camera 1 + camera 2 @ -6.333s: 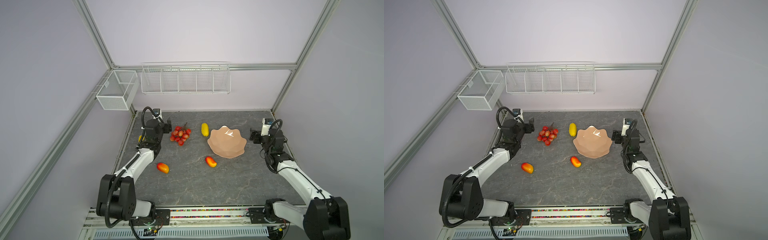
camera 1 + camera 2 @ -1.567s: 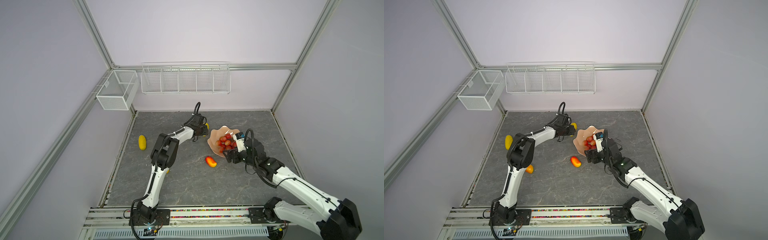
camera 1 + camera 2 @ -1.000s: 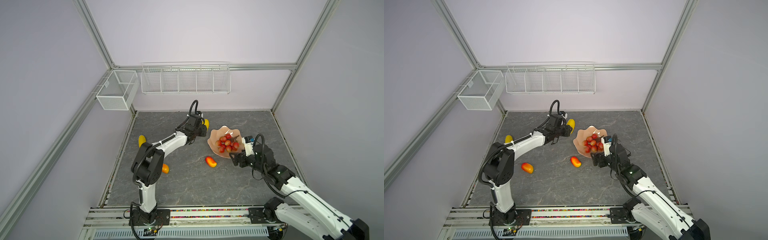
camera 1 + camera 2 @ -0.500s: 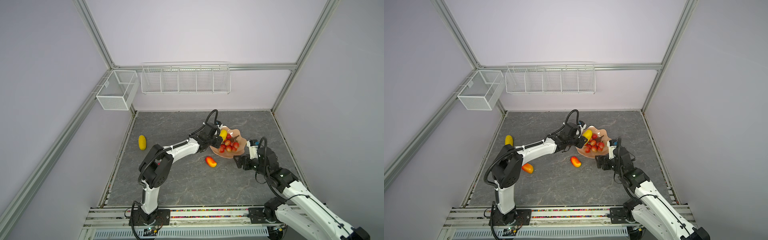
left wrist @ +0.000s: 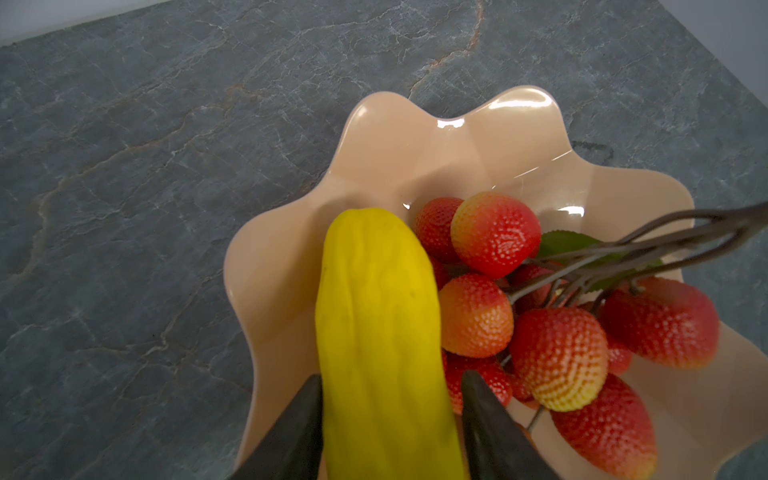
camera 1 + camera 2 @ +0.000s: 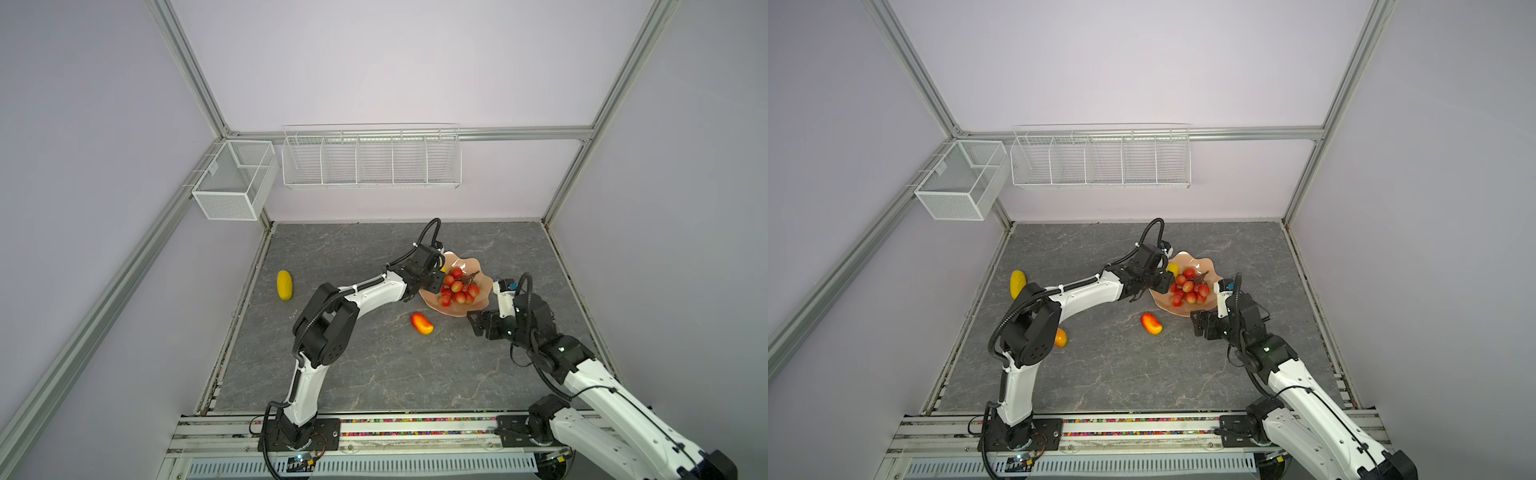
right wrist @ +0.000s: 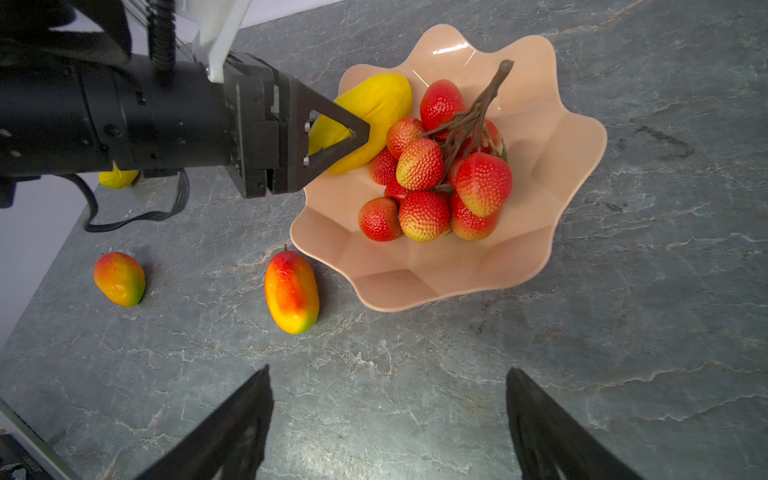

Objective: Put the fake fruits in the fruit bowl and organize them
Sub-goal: 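Lower the yellow fruit into the bowl and open the left gripper, then grasp the second yellow fruit with the left gripper while the right nears a mango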

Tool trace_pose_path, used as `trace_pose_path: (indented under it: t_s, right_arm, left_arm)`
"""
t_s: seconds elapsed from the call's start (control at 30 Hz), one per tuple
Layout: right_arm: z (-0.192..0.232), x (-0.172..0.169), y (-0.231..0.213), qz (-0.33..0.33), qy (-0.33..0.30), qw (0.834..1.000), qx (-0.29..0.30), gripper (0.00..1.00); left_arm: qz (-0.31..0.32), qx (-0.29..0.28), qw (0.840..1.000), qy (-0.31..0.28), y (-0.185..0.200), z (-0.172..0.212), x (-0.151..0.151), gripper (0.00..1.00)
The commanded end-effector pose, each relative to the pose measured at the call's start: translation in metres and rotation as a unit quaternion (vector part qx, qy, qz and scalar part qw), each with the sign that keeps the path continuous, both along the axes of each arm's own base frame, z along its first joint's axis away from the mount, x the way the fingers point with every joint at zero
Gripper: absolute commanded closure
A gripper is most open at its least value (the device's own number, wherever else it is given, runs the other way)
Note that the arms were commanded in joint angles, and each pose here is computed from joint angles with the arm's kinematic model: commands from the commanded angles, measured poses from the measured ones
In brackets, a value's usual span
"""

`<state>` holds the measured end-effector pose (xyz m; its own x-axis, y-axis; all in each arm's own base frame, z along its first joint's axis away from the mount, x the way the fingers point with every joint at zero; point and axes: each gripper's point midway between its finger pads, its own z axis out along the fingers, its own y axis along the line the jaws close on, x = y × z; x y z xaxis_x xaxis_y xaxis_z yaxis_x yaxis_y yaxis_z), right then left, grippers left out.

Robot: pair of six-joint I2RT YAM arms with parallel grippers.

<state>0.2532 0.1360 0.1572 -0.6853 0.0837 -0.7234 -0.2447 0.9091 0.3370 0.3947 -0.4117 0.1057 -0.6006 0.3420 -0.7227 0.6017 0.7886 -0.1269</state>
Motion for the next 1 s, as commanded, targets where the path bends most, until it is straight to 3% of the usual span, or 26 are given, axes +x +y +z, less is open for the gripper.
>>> trace_pose_path:
  t_s: [0.0,0.13,0.23,0.33,0.43,0.53,0.63,0.7,0.83,0.97]
  right_arm:
    - [-0.003,0.000,0.002,0.005,0.003,1.000,0.004,0.11]
    - [0.004,0.001,0.015,0.038,-0.005,0.999,0.015,0.12]
    - [0.011,0.003,0.034,0.076,-0.014,0.997,0.016,0.12]
    - [0.017,0.008,0.059,0.117,-0.017,0.993,0.006,0.12]
    - [0.024,0.009,0.094,0.169,-0.024,0.985,-0.006,0.12]
    - [0.025,0.006,0.132,0.217,-0.029,0.976,-0.006,0.12]
    - [0.024,0.000,0.170,0.260,-0.028,0.965,0.012,0.12]
    - [0.015,-0.008,0.193,0.290,-0.021,0.957,0.023,0.12]
    - [0.009,-0.014,0.229,0.338,-0.003,0.940,0.040,0.12]
    - [0.001,-0.019,0.241,0.361,0.009,0.932,0.041,0.12]
  left_arm:
    - [0.008,-0.001,1.000,-0.014,0.003,0.014,0.004,0.41]
    - [0.023,-0.006,0.999,-0.023,0.013,0.040,0.002,0.39]
    - [0.051,0.001,0.998,-0.046,0.042,0.072,0.002,0.37]
    - [0.103,-0.003,0.993,-0.063,0.096,0.097,0.006,0.35]
    - [0.180,-0.003,0.983,-0.045,0.172,0.099,0.013,0.34]
    - [0.296,0.031,0.955,-0.013,0.269,0.080,0.015,0.33]
    - [0.399,0.092,0.912,0.018,0.357,0.053,-0.001,0.31]
    - [0.455,0.103,0.883,0.044,0.402,0.032,-0.015,0.30]
    - [0.507,0.100,0.854,0.066,0.443,0.009,-0.034,0.28]
    - [0.518,0.123,0.843,0.077,0.455,-0.004,-0.035,0.27]
